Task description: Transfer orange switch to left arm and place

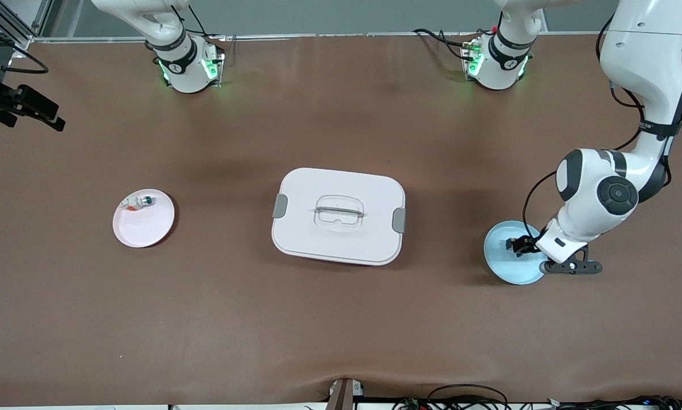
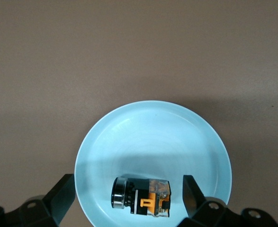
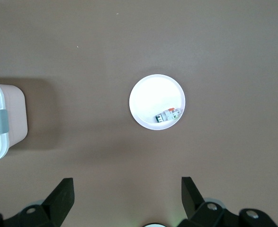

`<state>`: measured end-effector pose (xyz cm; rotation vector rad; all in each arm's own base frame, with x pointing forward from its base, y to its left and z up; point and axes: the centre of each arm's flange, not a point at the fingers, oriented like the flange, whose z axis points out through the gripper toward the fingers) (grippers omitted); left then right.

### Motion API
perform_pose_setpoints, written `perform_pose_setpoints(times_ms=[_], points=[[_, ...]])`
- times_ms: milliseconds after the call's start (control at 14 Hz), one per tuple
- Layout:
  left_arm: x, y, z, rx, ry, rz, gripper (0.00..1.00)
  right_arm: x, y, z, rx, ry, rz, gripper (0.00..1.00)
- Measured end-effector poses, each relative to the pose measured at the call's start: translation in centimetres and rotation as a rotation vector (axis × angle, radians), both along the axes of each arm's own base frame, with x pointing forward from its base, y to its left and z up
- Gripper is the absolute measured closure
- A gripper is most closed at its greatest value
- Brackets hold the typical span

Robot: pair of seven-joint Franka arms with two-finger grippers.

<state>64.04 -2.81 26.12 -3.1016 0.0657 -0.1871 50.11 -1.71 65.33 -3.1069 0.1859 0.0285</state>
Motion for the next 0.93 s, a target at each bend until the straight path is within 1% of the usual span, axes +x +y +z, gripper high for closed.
perform_pose_setpoints(times_ms=[214, 427, 784, 926], points=[[0.2, 0.3, 2.7, 0.008, -0.03, -0.002, 0.0, 0.0, 0.1, -0.2, 0.0, 0.005, 0.002, 0.0], [-0.3, 1.5, 6.5, 0.03, -0.021, 0.011, 0.0, 0.0, 0.3, -0.4, 0.0, 0.008, 0.006, 0.0], [-2.2, 2.1, 14.6, 0.068, -0.02, 0.029, 0.0, 0.3, 0.4, -0.8, 0.0, 0.015, 0.007, 0.0], [-3.4, 2.0, 17.8, 0.064, -0.011, 0.048, 0.0, 0.5, 0.3, -1.0, 0.0, 0.018, 0.004, 0.0]])
